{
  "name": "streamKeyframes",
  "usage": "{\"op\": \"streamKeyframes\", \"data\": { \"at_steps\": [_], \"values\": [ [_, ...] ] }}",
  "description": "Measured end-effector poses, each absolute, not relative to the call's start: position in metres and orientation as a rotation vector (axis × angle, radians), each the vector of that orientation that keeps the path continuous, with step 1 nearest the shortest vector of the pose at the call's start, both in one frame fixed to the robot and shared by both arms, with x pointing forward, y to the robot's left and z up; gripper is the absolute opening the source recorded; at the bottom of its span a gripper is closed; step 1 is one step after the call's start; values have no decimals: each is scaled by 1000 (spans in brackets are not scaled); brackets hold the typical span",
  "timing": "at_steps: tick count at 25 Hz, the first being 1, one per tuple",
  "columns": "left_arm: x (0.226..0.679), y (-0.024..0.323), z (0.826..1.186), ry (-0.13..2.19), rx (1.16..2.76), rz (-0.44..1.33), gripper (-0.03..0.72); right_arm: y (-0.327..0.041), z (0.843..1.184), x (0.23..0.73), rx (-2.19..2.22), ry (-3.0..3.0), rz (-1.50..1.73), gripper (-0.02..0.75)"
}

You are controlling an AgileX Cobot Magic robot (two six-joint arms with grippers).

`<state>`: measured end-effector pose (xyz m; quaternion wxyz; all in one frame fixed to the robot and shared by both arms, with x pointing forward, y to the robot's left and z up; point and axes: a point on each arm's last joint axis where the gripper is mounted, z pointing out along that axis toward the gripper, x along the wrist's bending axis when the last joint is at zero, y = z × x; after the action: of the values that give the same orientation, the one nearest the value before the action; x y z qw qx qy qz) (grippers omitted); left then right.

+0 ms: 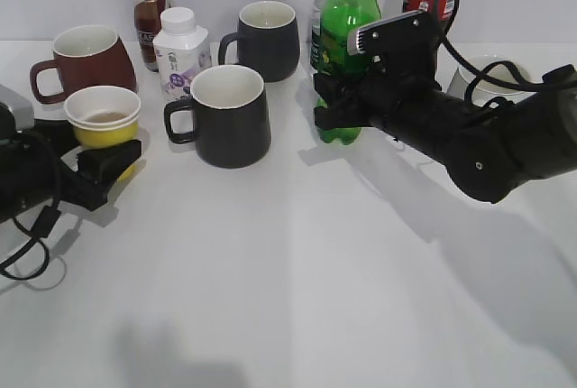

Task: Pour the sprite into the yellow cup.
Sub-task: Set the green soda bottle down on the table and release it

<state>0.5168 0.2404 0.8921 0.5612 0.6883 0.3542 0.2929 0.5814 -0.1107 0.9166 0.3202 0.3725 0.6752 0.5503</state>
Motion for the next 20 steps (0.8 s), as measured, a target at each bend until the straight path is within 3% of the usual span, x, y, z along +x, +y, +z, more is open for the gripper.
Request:
{"op": "streamKeyframes", "data": {
  "at_steps": [3, 7, 9, 20],
  "values": [
    [513, 241, 891, 846, 1626, 683, 568, -111, 917, 581, 979, 1774, 1447, 374],
    [511, 242, 890, 872, 1620, 688, 568, -111, 917, 581, 981, 1773, 1449, 510],
    [512, 243, 890, 882, 1615, 696, 568, -111, 917, 581, 981, 1773, 1449, 536],
    [508, 245, 885, 918, 1644, 686, 680, -111, 916, 581, 992, 1789, 1434, 546]
  ]
}}
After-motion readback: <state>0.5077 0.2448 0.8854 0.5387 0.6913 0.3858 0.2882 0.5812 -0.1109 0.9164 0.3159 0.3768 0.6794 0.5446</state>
